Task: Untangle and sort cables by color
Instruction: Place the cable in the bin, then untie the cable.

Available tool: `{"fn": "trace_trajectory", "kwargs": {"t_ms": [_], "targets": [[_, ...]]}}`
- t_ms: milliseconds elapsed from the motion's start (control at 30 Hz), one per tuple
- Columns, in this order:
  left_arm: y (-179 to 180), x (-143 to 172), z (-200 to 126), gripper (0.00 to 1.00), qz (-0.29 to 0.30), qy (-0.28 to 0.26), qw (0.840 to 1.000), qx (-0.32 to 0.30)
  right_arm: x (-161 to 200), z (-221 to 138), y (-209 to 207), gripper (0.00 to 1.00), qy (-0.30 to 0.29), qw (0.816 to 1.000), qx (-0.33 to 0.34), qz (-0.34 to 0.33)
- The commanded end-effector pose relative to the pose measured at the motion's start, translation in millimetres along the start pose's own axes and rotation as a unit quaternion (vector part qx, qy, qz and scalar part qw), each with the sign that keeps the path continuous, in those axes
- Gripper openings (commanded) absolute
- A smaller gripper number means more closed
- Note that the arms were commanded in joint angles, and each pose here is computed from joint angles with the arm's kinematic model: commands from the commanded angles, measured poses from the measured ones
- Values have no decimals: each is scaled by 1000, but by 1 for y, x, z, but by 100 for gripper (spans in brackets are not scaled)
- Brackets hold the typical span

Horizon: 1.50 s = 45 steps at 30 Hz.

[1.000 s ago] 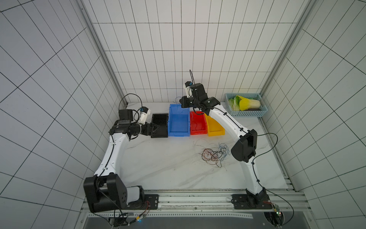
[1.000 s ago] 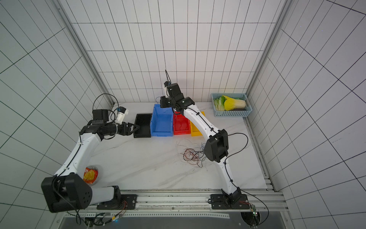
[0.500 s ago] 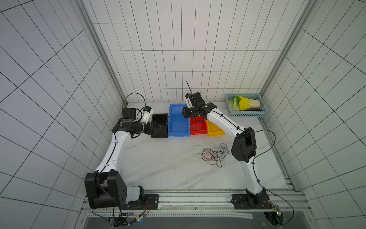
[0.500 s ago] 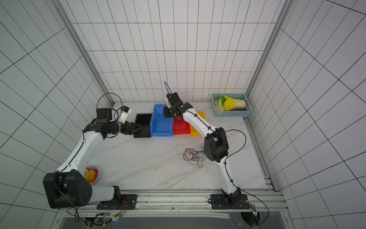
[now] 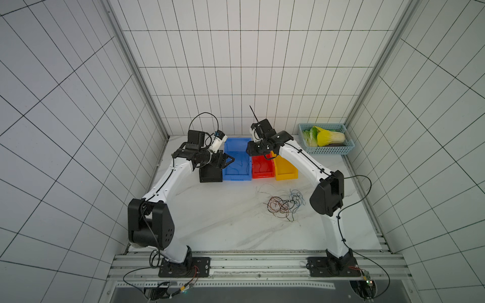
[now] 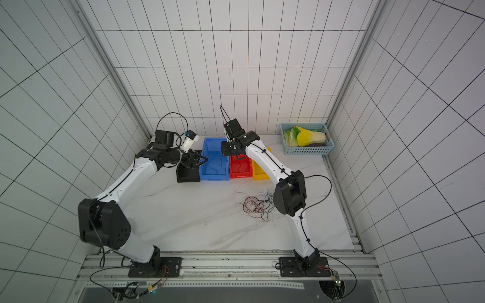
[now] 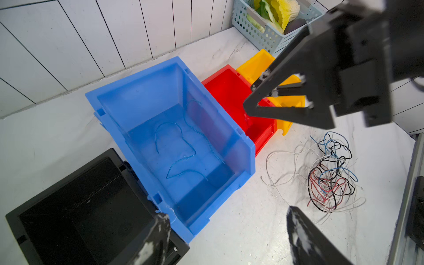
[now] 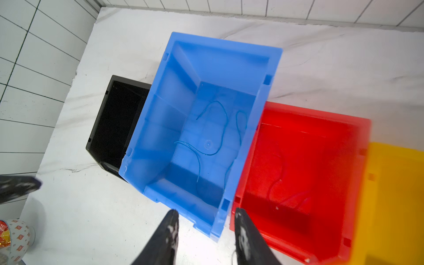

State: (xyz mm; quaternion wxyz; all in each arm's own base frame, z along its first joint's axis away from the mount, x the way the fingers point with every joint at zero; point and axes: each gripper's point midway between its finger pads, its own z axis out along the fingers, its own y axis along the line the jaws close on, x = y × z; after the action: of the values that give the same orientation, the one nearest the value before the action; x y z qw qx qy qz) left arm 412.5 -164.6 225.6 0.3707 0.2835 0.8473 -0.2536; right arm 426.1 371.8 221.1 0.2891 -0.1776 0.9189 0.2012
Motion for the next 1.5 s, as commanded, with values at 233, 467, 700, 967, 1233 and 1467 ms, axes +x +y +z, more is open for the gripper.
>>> {"fn": "trace_trajectory", "kwargs": {"t_ms": [233,467,700,967,1233,1467], "targets": [[12,-22,41,77,23,-2,1000,-9,40,-121,-83,47,-24,991,131,15],[-38,-18,10,78,13,10,996,88,141,-163,-115,50,59,986,156,30],[-117,6,13,78,59,28,981,180,222,-160,-151,68,145,966,196,85],[-194,65,75,78,102,97,961,237,251,-102,-183,50,196,952,108,208],[-222,97,121,77,101,166,948,253,255,-68,-203,31,203,948,117,217],[-231,96,151,75,123,159,950,241,260,-56,-210,5,206,949,132,200]]}}
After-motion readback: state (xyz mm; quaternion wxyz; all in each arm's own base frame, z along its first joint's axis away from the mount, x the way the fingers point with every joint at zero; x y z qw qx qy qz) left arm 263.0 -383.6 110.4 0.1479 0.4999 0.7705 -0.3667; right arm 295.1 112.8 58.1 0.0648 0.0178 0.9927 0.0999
